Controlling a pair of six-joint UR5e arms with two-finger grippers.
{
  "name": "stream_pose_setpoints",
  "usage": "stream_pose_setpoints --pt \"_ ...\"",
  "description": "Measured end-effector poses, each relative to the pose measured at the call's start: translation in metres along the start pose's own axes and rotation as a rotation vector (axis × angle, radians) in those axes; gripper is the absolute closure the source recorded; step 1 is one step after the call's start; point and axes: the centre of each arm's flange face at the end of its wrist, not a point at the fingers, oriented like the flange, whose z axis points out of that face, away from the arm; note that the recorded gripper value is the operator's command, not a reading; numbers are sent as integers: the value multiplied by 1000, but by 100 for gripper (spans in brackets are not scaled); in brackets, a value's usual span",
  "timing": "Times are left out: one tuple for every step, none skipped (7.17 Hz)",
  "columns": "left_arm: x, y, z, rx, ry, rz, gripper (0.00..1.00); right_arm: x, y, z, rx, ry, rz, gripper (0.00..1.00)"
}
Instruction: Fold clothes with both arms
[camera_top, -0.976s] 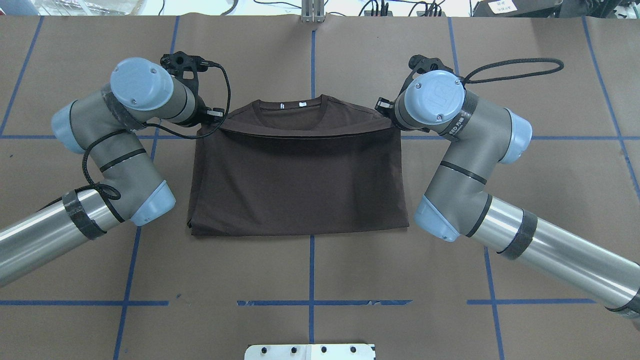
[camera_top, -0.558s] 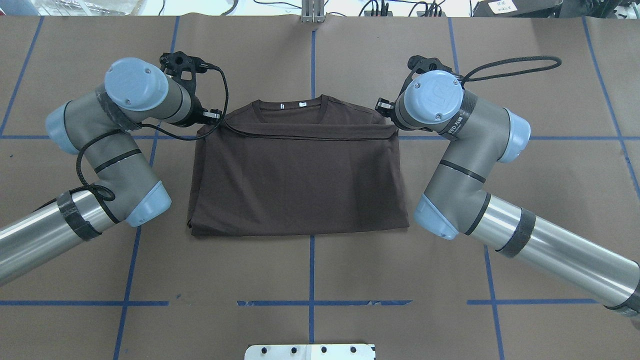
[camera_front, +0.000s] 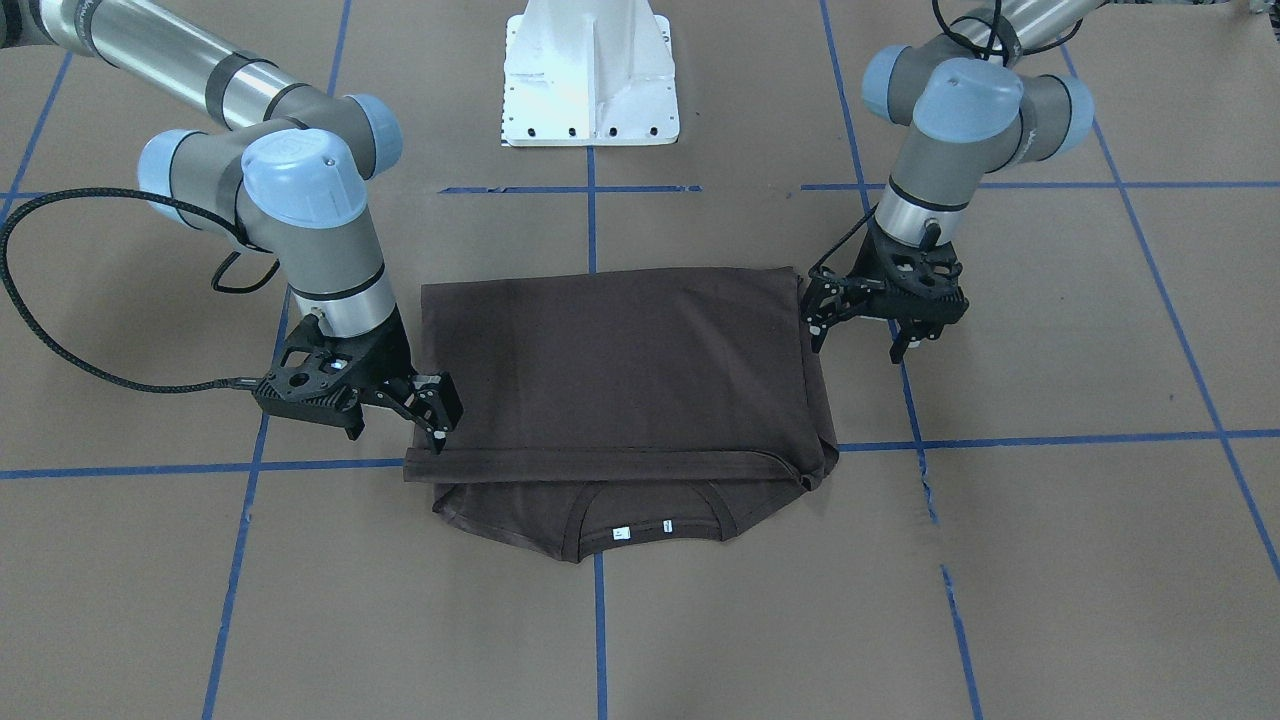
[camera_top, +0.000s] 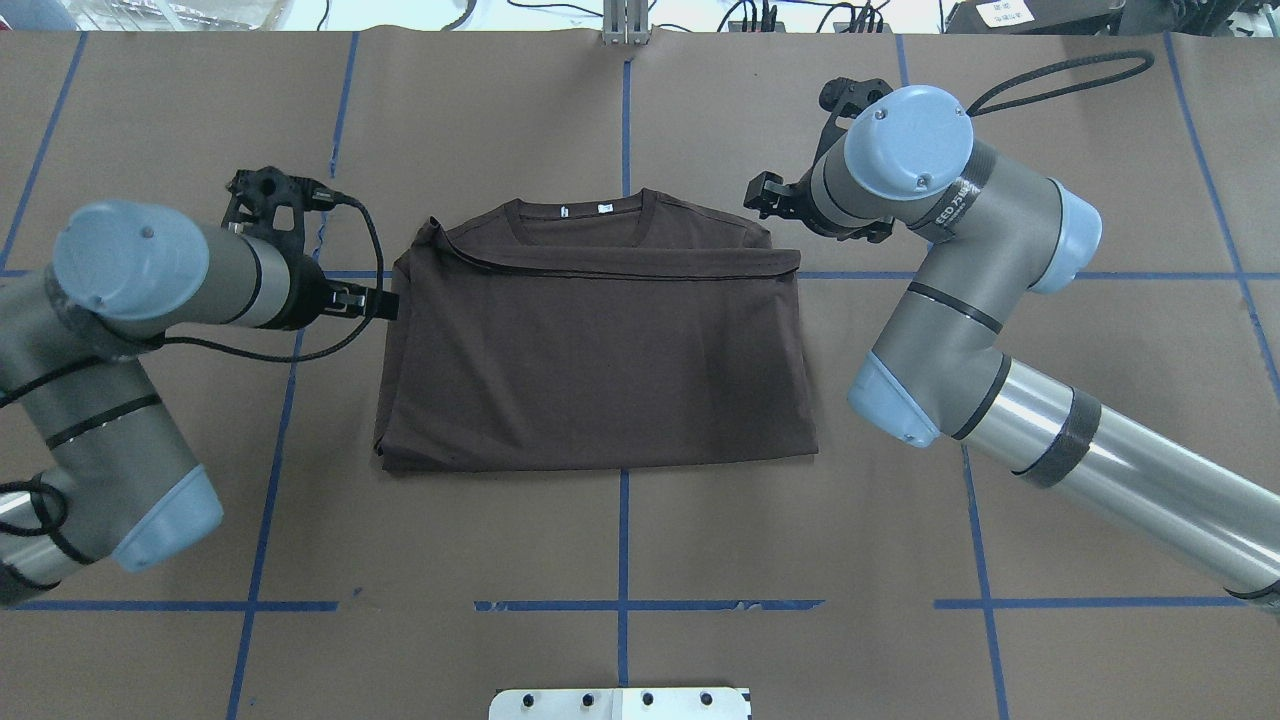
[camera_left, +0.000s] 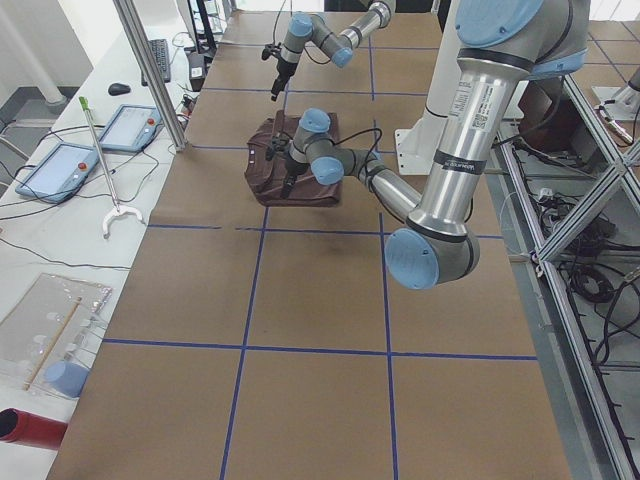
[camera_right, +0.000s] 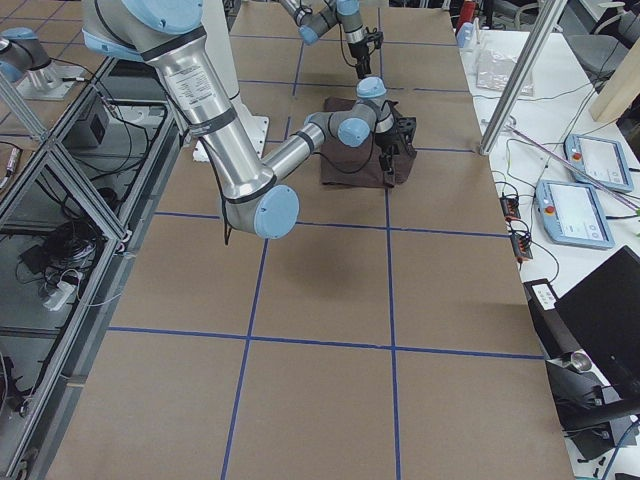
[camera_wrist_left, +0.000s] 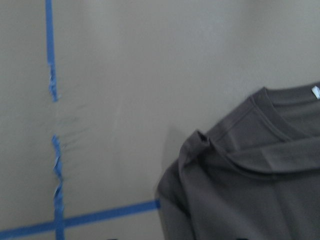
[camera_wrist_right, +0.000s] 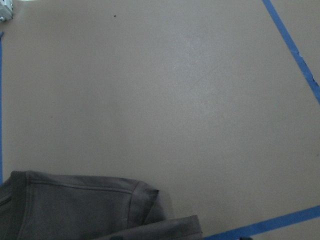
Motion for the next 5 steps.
stream_pose_setpoints --pt "6 34 1 -19 33 -69 32 0 0 -1 -1 -2 -2 0" --pt "15 61 7 -34 45 -127 33 0 0 -1 -1 -2 -2 0" --pt "26 83 13 -47 51 -172 33 0 0 -1 -2 -3 -3 0" --pt "32 94 16 -57 54 -198 33 0 0 -1 -1 -2 -3 0" --pt "35 100 17 -63 54 -208 34 1 0 -1 -1 -1 -3 0"
